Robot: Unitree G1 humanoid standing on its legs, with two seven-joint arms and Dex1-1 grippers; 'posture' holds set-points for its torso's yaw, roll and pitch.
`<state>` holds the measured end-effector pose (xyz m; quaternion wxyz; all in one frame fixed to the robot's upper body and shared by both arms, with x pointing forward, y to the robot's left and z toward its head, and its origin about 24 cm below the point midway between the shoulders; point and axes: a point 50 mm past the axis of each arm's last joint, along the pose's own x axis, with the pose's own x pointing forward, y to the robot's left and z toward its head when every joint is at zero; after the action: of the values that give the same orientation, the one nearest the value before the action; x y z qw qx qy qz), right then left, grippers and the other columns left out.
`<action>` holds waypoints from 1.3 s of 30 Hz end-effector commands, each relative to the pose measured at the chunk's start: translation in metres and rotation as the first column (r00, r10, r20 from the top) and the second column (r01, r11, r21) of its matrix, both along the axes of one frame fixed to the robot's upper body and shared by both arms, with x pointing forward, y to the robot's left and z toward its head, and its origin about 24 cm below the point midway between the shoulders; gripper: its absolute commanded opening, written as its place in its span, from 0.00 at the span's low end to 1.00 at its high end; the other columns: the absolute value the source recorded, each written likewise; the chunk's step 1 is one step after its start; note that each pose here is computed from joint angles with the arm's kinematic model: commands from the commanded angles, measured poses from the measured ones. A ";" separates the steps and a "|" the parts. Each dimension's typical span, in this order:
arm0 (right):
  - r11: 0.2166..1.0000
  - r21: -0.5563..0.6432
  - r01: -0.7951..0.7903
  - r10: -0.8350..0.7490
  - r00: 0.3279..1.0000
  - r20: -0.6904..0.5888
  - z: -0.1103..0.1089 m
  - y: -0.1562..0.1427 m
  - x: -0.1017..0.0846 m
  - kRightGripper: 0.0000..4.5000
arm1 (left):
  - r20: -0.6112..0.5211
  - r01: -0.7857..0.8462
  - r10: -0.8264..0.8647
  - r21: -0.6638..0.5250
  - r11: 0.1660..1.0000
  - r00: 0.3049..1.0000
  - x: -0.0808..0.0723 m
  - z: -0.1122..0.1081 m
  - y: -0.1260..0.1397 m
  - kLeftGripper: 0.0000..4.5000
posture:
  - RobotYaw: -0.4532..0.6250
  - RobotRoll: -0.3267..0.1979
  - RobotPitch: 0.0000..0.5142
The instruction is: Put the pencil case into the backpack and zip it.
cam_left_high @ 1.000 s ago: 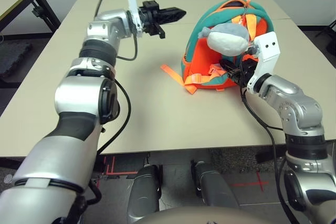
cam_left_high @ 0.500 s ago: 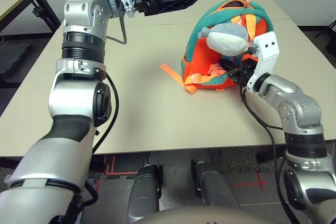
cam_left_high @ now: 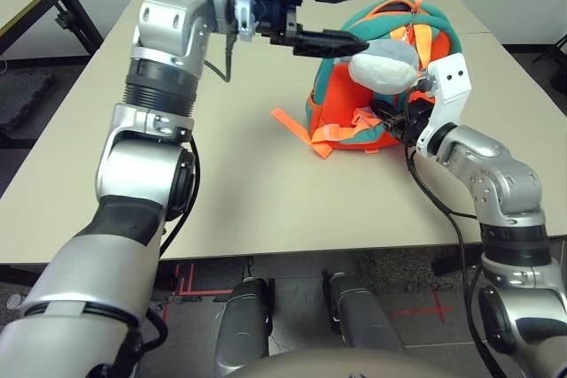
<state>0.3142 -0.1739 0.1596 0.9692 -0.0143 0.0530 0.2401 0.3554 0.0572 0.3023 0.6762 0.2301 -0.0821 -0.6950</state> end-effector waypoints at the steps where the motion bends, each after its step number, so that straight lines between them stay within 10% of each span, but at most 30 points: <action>1: 1.000 -0.016 0.010 -0.011 0.998 -0.068 -0.015 0.001 0.001 0.15 | 0.060 0.010 -0.013 0.047 0.999 0.998 0.002 0.000 -0.014 1.00 | 0.21 0.62 0.22; 17: 1.000 -0.010 0.016 -0.017 0.997 -0.069 -0.016 0.002 -0.001 0.15 | 0.114 -0.064 0.051 0.114 0.991 0.992 0.017 -0.024 -0.035 1.00 | 0.20 0.62 0.24; 29: 1.000 -0.010 0.010 -0.011 0.997 -0.070 -0.016 0.003 0.001 0.15 | 0.113 -0.106 0.095 0.091 0.990 0.989 0.021 -0.018 -0.025 0.09 | 0.21 0.62 0.24; 39: 1.000 -0.011 0.005 -0.005 0.997 -0.073 -0.018 0.005 0.003 0.15 | 0.133 -0.165 0.162 0.013 0.986 0.978 0.020 0.021 0.013 0.07 | 0.23 0.62 0.24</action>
<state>0.3164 -0.1681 0.1583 0.9686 -0.0119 0.0492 0.2436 0.3773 0.0626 0.3105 0.7165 0.2871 -0.0879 -0.6297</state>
